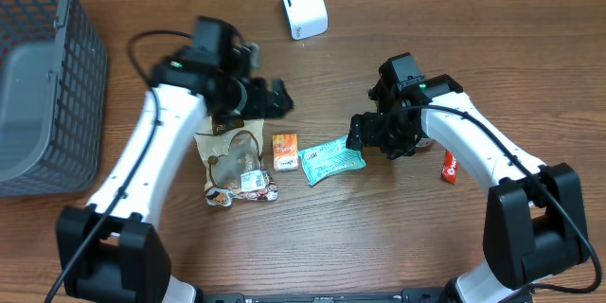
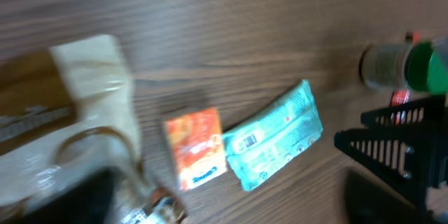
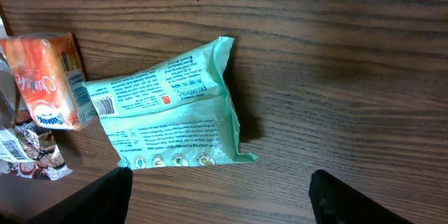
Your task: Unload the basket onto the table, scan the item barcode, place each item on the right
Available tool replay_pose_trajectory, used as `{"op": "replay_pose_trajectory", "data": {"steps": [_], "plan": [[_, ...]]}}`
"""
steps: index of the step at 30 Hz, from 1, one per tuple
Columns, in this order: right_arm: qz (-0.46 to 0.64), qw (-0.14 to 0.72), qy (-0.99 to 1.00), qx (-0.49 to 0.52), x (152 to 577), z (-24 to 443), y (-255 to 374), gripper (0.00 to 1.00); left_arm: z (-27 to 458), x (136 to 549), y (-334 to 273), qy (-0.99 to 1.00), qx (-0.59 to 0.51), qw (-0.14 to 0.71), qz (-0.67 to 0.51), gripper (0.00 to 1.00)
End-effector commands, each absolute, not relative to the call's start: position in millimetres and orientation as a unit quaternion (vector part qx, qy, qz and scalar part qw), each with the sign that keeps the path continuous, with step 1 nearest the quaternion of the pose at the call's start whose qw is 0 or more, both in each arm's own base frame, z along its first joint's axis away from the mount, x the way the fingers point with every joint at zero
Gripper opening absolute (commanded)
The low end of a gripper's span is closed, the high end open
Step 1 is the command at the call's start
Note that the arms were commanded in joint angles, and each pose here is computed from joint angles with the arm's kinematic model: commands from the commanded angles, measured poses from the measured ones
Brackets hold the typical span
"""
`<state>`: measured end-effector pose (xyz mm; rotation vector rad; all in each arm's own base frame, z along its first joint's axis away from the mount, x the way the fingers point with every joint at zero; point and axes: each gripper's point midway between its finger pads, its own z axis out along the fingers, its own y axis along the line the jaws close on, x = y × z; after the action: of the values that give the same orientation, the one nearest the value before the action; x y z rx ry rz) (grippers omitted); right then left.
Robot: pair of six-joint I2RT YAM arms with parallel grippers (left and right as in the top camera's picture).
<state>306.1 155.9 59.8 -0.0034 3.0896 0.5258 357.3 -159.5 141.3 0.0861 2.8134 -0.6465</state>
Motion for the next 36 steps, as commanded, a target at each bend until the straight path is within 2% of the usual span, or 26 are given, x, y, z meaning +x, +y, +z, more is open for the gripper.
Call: {"op": "replay_pose_trajectory", "data": {"steps": [1,3,7,15,21,30,36], "plan": [[0.167,0.015,0.986,-0.004,311,64,155,0.83,133,348,-181,0.964,0.034,0.117,-0.236,0.22],[0.166,0.014,0.986,-0.003,310,64,155,0.82,127,341,-196,0.964,0.050,0.115,-0.236,0.11],[0.166,0.013,0.986,-0.003,310,64,155,0.82,109,330,-207,0.973,0.044,0.105,-0.203,0.04],[0.166,0.012,0.986,-0.003,310,64,155,0.82,66,309,-231,0.987,0.035,0.059,-0.148,0.05],[0.165,0.012,0.986,-0.003,310,64,155,0.82,35,312,-224,0.993,0.024,0.042,-0.110,0.04],[0.164,0.009,0.986,-0.004,308,64,154,0.82,30,318,-205,0.995,0.007,0.047,-0.083,0.05],[0.164,0.009,0.986,-0.004,308,64,154,0.82,28,324,-173,0.998,-0.003,0.066,-0.004,0.08]]}}
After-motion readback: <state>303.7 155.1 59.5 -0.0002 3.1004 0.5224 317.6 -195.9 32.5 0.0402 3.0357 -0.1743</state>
